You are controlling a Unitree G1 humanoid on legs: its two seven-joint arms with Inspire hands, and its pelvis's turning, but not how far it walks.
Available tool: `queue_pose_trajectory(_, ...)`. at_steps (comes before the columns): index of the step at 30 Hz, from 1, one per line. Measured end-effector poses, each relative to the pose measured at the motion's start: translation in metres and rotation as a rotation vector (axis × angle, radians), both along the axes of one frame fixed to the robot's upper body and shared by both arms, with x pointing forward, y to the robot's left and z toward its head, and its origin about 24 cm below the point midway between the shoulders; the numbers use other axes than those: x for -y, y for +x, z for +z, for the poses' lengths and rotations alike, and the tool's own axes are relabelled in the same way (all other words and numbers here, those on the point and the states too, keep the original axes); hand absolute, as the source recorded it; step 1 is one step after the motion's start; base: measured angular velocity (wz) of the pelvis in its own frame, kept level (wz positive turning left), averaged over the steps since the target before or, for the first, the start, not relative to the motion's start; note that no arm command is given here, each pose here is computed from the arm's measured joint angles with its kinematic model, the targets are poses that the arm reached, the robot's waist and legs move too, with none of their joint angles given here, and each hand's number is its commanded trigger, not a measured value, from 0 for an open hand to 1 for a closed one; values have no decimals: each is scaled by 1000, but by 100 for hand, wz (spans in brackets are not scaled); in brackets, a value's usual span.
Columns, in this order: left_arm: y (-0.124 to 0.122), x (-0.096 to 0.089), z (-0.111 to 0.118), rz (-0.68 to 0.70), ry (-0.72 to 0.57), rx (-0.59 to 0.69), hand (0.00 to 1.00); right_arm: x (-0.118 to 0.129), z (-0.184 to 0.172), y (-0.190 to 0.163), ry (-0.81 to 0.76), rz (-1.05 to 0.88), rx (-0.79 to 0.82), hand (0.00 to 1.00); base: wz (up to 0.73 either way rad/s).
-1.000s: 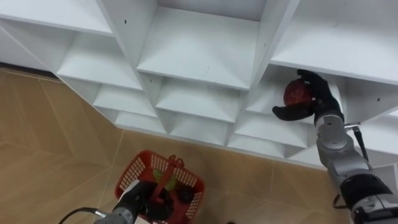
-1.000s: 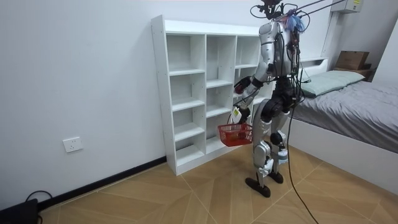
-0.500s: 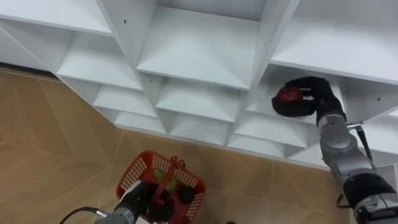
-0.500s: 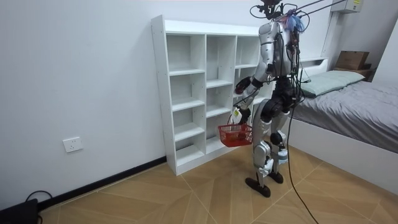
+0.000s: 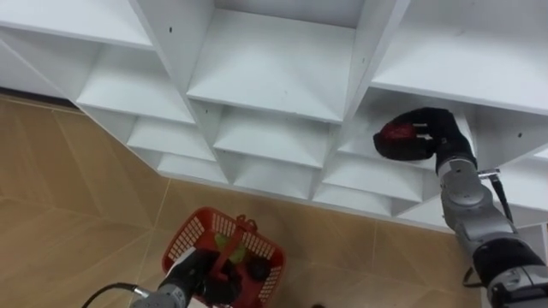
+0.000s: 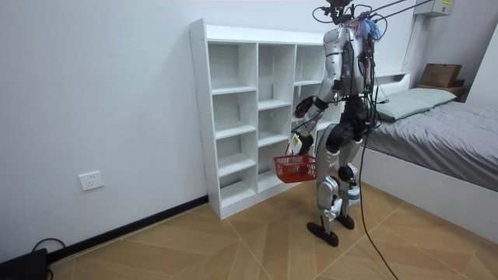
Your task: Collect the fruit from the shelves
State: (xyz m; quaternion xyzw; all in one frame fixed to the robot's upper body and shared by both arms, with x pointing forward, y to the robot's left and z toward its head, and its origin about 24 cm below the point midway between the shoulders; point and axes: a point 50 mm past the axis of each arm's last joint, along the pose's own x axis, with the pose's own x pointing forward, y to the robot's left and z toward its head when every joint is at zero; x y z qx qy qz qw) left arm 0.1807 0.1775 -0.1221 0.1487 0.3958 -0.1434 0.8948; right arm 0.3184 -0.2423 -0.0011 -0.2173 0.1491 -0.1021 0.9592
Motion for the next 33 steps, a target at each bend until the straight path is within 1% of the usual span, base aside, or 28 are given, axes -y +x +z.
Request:
queue_pose_trajectory(4,2,1,1,-7,-1,7,100,-3,0,0,-19,17,-1,100,0)
queue_pose_trajectory(10,6,5,3,3,-26,30,100,-13,-1,0,-56,87,-2,100,0)
queue_pose_trajectory(16,5,5,3,13,-15,36,100,-23,-12,-9,-21,116,-23,100,1)
queue_pose_trajectory(19,9,9,6,17,-18,69,100,-28,-18,-14,-11,138,-42,100,3)
queue_pose_trajectory(22,13,11,10,13,-24,104,100,-36,-22,-25,6,181,-32,100,1)
queue_pose_trajectory(24,15,12,13,17,-25,133,100,-47,-26,-34,15,249,-33,100,-12)
queue_pose_trajectory(27,16,13,15,15,-31,150,100,-58,-30,-40,36,301,-50,100,-7)
queue_pose_trajectory(31,17,18,15,13,-45,157,100,-63,-33,-44,46,353,-73,100,-7)
queue_pose_trajectory(33,17,23,15,8,-58,160,100,-66,-35,-51,58,378,-74,100,-4)
